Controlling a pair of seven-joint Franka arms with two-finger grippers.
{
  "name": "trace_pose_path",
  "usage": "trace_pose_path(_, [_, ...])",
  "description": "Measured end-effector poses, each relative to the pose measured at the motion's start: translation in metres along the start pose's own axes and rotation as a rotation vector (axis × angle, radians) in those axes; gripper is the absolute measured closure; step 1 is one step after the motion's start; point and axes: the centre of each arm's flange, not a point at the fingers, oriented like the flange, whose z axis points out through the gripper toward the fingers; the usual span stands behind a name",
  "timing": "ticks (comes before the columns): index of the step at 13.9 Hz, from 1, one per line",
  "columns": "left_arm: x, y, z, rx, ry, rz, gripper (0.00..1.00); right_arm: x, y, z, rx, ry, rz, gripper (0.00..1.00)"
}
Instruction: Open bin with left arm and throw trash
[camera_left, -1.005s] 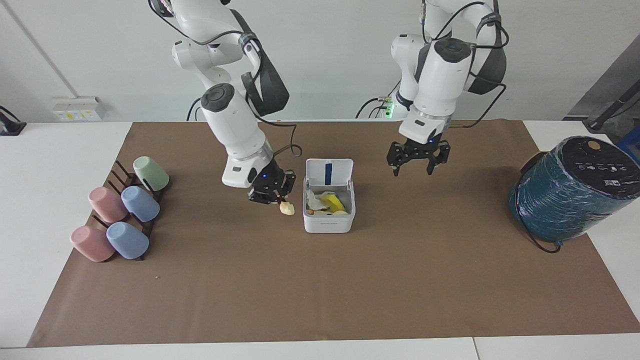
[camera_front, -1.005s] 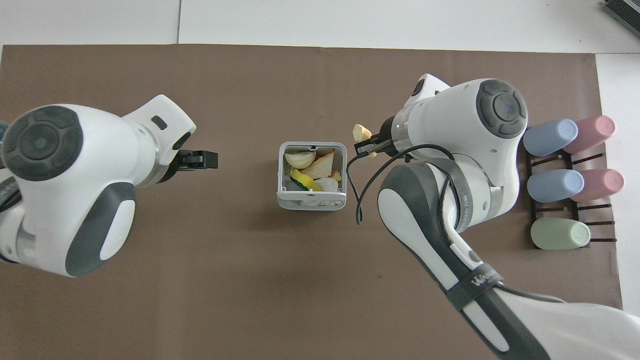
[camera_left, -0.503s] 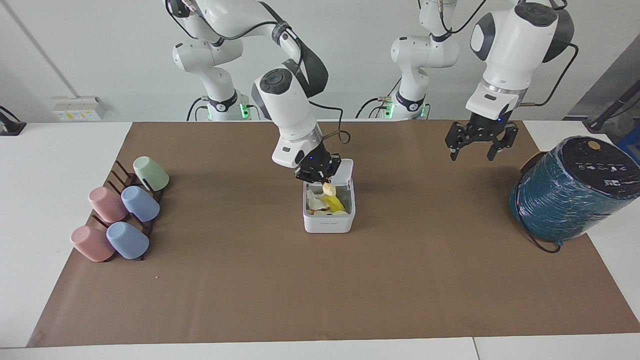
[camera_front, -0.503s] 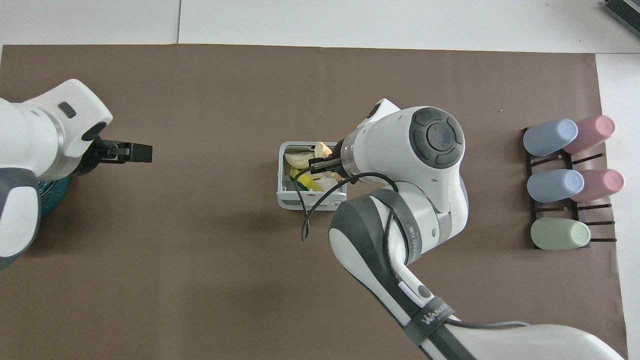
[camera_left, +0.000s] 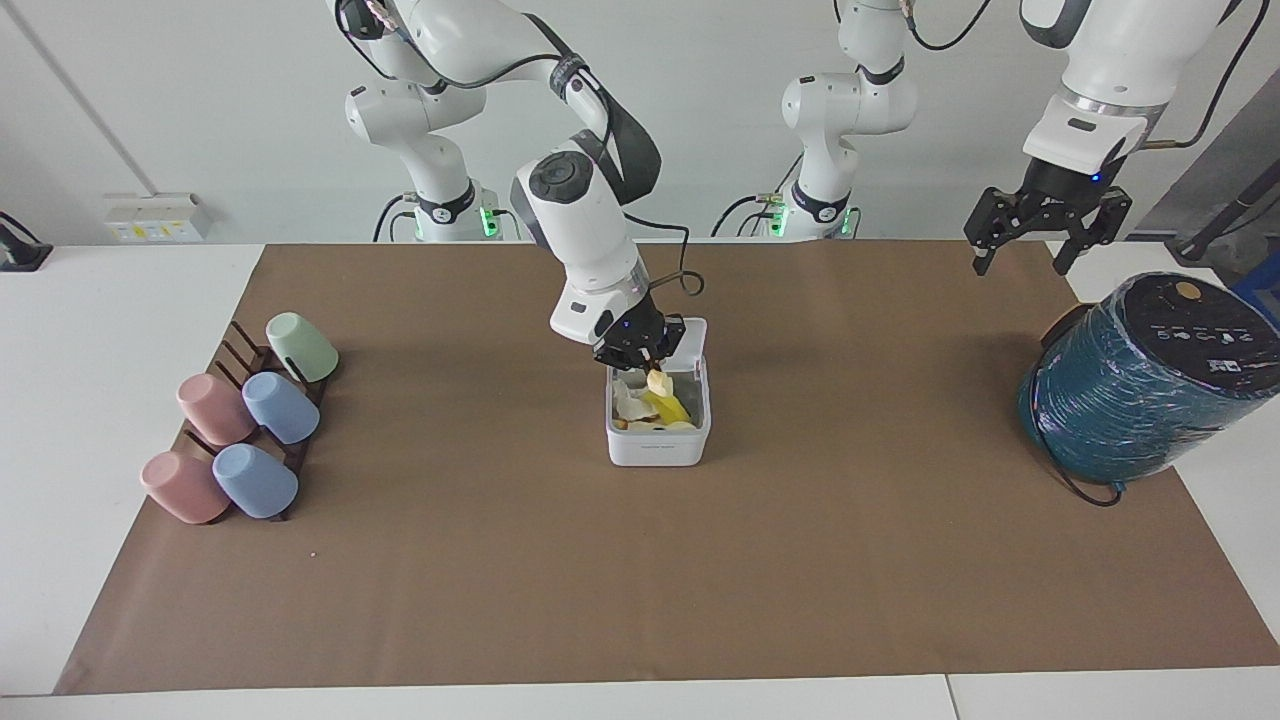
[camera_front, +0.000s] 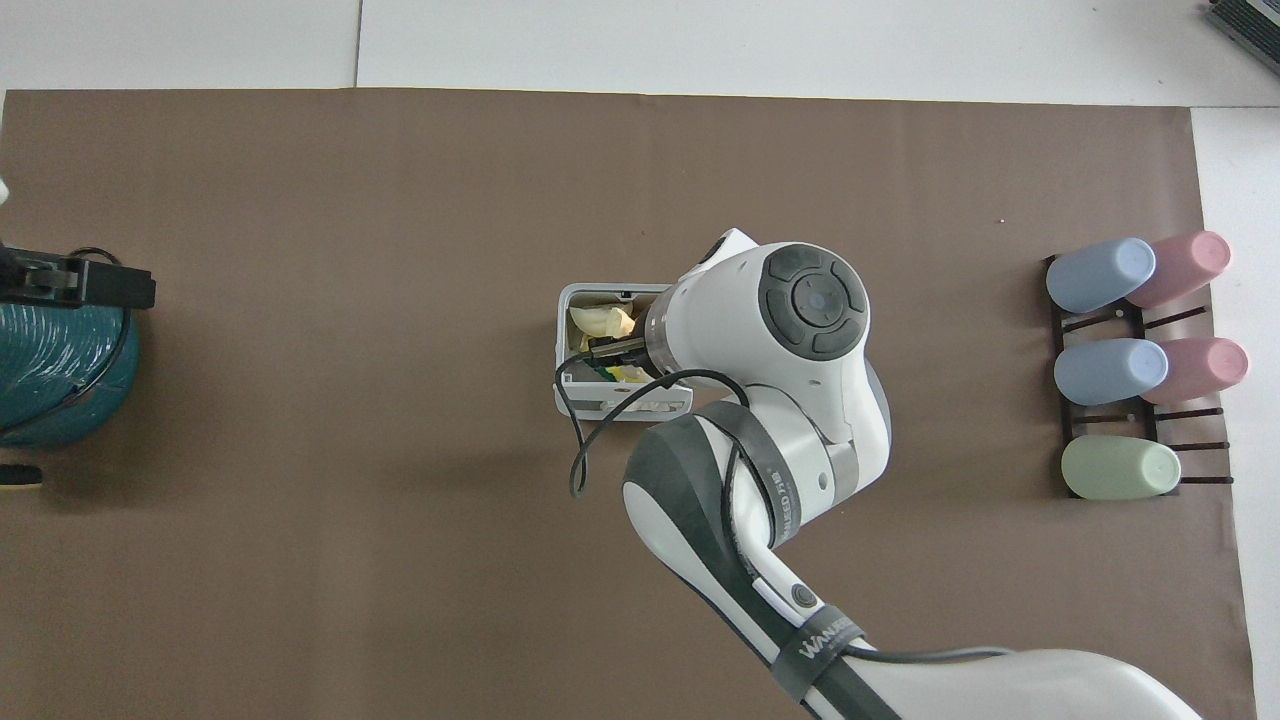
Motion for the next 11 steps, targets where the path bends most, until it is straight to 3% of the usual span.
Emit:
trace_pose_path(5, [-0.0025,-0.0018,0.0007,-0.002,-0.036,-0.004,0.00,0.0016,-0.0004,-0.0013,0.005,0.016,0.000,0.26])
trace_pose_path(6, [-0.0035,-0.0014,0.0018,-0.003,-0.045,-0.003,0.00,0.0023,-0.0004,-0.0016,0.007,0.024,0.000,0.22])
trace_pose_path(11, [-0.0068,0.0005,0.0019,-0.005,-0.061,0.000,0.00,0.0024,-0.0003,-0.0014,0.007,0.027,0.001,0.18])
